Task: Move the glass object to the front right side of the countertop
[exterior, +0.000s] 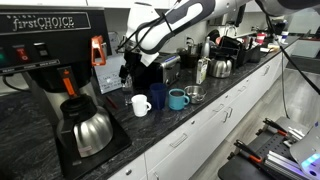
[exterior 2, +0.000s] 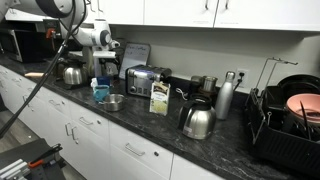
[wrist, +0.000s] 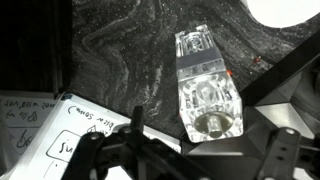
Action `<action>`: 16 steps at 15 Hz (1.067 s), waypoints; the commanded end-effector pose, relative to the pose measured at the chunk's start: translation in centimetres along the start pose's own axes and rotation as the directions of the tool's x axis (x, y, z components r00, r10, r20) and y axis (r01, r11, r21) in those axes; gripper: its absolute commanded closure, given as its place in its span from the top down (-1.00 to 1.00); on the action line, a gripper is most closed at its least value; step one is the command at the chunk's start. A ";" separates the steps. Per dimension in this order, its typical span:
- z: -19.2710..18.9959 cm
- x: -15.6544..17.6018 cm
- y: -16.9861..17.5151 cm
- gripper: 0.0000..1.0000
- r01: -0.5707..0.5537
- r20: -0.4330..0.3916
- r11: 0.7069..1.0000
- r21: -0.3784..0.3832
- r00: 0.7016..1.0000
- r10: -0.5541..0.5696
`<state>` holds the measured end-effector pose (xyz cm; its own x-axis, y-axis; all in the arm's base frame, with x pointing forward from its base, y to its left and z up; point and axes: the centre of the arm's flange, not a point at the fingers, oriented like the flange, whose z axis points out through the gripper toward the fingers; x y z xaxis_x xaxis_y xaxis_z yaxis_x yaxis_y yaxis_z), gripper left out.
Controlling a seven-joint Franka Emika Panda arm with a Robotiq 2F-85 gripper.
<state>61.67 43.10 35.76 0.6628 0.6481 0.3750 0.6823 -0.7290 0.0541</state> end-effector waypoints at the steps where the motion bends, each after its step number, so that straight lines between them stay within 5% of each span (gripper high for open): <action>1: 0.6 0.7 0.3 1.00 0.024 -0.002 1.000 0.010 1.000 -0.024; 4: 0.9 0.6 0.3 0.97 0.027 -0.004 1.000 0.016 1.000 -0.027; 6: 0.9 0.6 0.3 0.48 0.025 -0.013 1.000 0.014 1.000 -0.025; 12: 0.8 0.5 0.4 -0.27 0.012 -0.017 1.000 0.010 1.000 -0.012; 16: 0.1 0.4 0.4 -0.46 0.005 -0.029 1.000 0.002 1.000 -0.005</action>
<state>62.02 43.32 35.18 0.6559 0.6542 0.3766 0.6896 -0.7222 0.0534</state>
